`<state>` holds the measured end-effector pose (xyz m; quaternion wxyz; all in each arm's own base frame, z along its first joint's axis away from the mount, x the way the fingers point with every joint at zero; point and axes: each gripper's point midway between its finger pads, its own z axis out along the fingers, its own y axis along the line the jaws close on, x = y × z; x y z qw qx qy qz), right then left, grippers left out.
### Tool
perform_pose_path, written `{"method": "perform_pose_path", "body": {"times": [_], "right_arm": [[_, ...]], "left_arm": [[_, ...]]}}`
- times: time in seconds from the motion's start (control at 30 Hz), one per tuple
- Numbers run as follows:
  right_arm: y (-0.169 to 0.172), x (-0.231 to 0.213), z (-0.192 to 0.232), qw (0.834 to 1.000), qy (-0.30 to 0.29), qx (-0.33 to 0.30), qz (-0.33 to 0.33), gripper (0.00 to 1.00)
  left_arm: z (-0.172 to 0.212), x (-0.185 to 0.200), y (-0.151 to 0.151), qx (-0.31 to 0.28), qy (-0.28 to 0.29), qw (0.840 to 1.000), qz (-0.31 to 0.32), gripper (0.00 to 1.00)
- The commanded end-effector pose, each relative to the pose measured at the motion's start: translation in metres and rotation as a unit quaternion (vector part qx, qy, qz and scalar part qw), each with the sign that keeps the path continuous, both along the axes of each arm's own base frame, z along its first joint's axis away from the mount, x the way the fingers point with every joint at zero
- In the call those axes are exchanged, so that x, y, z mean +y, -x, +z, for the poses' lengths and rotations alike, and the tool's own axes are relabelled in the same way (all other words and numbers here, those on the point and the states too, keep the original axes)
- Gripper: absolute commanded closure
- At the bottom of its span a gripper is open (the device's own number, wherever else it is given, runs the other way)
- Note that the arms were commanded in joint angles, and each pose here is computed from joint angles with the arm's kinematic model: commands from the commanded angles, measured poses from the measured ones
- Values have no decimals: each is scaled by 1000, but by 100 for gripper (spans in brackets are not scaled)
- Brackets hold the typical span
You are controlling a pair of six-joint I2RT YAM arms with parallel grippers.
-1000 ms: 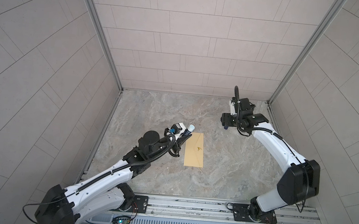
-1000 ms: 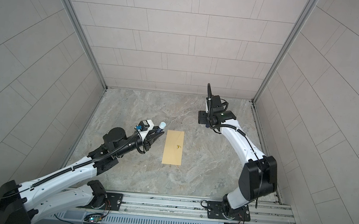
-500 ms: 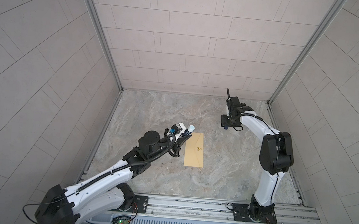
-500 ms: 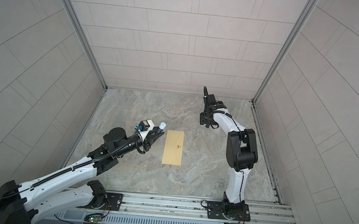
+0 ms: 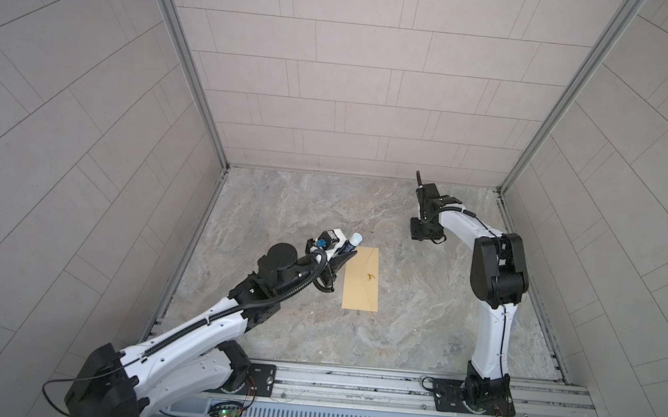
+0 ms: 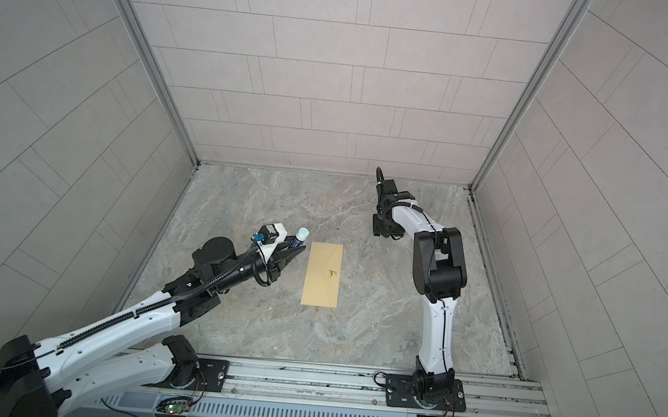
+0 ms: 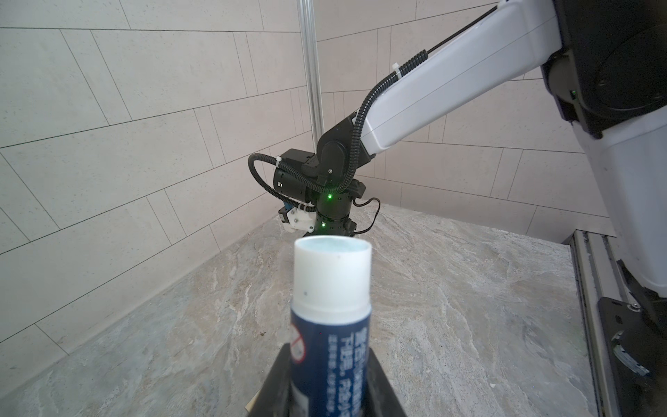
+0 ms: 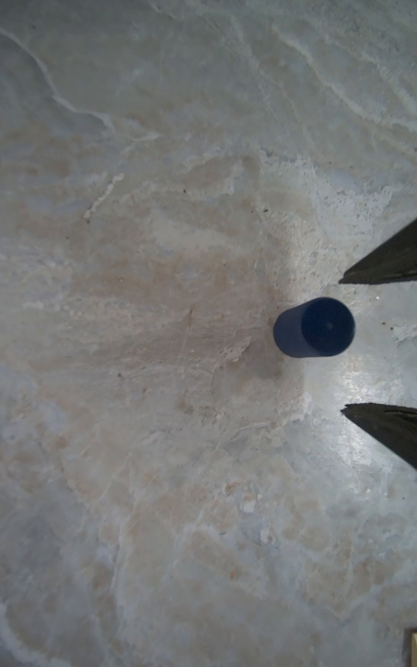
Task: Place the letter into the envelope and seal it
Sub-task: 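Move the right gripper to the dark-blue cap and grasp it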
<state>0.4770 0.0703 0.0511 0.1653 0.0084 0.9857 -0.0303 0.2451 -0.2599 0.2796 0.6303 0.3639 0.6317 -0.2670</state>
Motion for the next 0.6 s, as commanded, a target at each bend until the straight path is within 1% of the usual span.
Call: {"method": "perform_pose_path", "body": {"times": [0.0,0.33,0.57], "right_arm": [[-3,-6,-8,1000,11,10,-9,50],[-12,-7,-15,1000,10,12,-13,60],[-14,-10,-18,1000,14,15,-17,71]], "left_arm": [[12,-1,3,-14,10,1000,-7,100],[10,-2,2,-12,5,1000,-6,100],[9,-2,1,-11,4,1000,-6,100]]}}
